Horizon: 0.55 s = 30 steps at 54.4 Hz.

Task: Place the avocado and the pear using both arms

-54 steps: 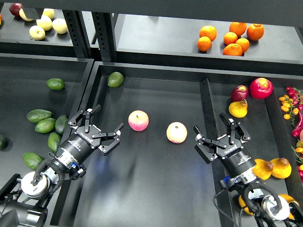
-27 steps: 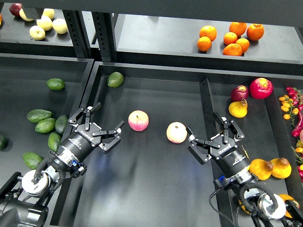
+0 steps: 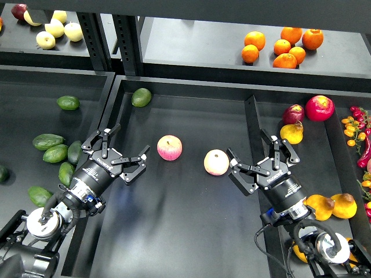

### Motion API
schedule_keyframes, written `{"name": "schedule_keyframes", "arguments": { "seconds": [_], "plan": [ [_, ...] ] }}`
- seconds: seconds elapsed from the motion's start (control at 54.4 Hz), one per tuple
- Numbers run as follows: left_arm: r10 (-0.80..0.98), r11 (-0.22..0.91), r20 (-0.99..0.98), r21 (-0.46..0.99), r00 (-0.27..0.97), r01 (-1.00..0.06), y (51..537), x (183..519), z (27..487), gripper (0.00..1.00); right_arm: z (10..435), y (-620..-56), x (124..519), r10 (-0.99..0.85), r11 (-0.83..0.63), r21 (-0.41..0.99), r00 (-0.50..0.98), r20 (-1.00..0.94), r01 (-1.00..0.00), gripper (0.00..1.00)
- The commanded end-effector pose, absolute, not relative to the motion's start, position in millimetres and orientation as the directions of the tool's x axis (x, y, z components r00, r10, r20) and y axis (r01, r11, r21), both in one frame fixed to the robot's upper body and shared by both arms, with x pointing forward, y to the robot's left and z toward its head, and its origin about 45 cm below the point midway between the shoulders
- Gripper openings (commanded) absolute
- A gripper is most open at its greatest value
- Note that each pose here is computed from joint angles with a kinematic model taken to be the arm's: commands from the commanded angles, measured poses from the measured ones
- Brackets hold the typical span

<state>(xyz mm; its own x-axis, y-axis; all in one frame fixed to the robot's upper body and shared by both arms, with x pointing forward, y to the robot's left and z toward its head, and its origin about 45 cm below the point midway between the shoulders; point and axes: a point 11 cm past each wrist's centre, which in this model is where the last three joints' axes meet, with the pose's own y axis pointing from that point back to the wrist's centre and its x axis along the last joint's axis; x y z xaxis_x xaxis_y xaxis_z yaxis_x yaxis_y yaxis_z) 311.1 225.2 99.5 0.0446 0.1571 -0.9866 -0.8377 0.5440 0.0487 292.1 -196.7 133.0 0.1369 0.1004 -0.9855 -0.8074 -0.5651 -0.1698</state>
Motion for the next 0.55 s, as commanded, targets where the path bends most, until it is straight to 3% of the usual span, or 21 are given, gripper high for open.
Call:
{"name": "schedule_keyframes", "arguments": {
  "seconds": [0.0, 0.533],
  "plan": [
    [0.157, 0.544, -0.987, 0.048, 0.046, -0.838, 225.0, 310.9, 99.8, 0.99, 136.9, -195.5, 294.5, 0.102, -0.568, -0.178, 0.147, -0.984, -0.803, 1.00],
    [0.157, 0.543, -0.987, 0.052, 0.040, -0.838, 225.6, 308.8, 97.8, 0.99, 142.6, -194.6, 295.6, 0.106, -0.569, -0.193, 0.161, -0.981, -0.800, 1.00]
  ]
}}
